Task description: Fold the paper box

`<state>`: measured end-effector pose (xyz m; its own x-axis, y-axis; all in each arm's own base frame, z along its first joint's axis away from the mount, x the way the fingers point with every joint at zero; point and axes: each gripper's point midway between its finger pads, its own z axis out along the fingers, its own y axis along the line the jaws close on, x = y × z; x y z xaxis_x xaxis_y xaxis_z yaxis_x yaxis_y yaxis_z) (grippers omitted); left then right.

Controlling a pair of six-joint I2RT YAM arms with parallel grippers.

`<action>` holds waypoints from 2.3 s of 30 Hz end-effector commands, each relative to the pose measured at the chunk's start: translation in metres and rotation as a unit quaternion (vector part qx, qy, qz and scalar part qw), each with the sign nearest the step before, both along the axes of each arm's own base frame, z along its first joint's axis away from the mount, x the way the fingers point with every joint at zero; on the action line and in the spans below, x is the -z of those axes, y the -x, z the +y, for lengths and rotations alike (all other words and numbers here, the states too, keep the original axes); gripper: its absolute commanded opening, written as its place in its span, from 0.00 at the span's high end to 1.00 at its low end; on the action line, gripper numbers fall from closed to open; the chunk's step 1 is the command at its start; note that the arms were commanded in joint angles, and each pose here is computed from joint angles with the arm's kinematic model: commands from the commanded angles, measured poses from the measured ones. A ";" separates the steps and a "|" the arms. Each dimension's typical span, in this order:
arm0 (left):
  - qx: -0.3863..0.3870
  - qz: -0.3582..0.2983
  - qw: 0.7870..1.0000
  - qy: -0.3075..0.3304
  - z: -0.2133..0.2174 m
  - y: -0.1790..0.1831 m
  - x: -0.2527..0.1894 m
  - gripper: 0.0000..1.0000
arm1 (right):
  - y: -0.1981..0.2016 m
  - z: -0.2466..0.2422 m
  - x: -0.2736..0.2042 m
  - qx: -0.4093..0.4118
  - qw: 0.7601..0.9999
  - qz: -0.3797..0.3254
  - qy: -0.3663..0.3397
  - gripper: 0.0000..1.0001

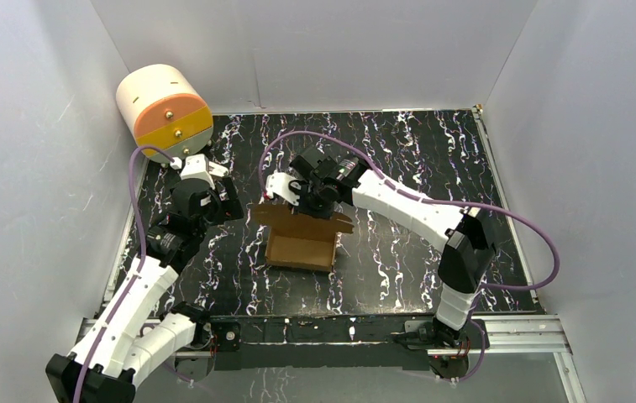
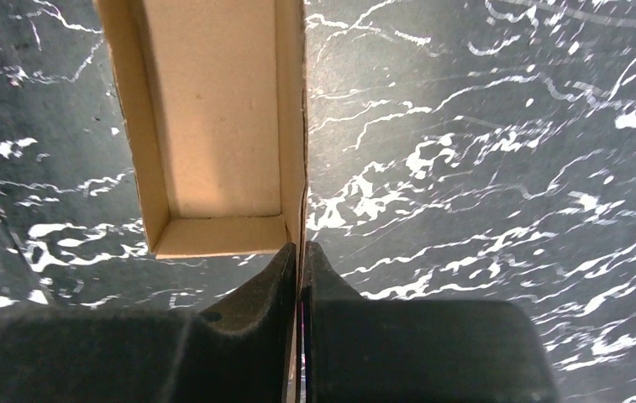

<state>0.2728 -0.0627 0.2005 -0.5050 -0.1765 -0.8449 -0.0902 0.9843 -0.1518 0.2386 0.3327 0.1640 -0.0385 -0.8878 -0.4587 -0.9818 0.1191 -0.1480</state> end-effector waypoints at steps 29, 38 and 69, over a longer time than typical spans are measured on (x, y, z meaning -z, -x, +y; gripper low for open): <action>0.178 0.029 0.983 0.021 -0.049 -0.002 -0.001 0.10 | -0.070 -0.038 -0.081 0.059 0.973 -0.169 -0.148 0.41; 0.212 0.054 0.976 0.013 -0.061 -0.014 0.000 0.14 | -0.083 -0.059 -0.070 0.066 0.964 -0.160 -0.201 0.42; 0.200 0.115 0.973 0.025 -0.089 -0.035 0.022 0.83 | -0.101 -0.041 -0.037 0.172 0.948 -0.053 -0.264 0.97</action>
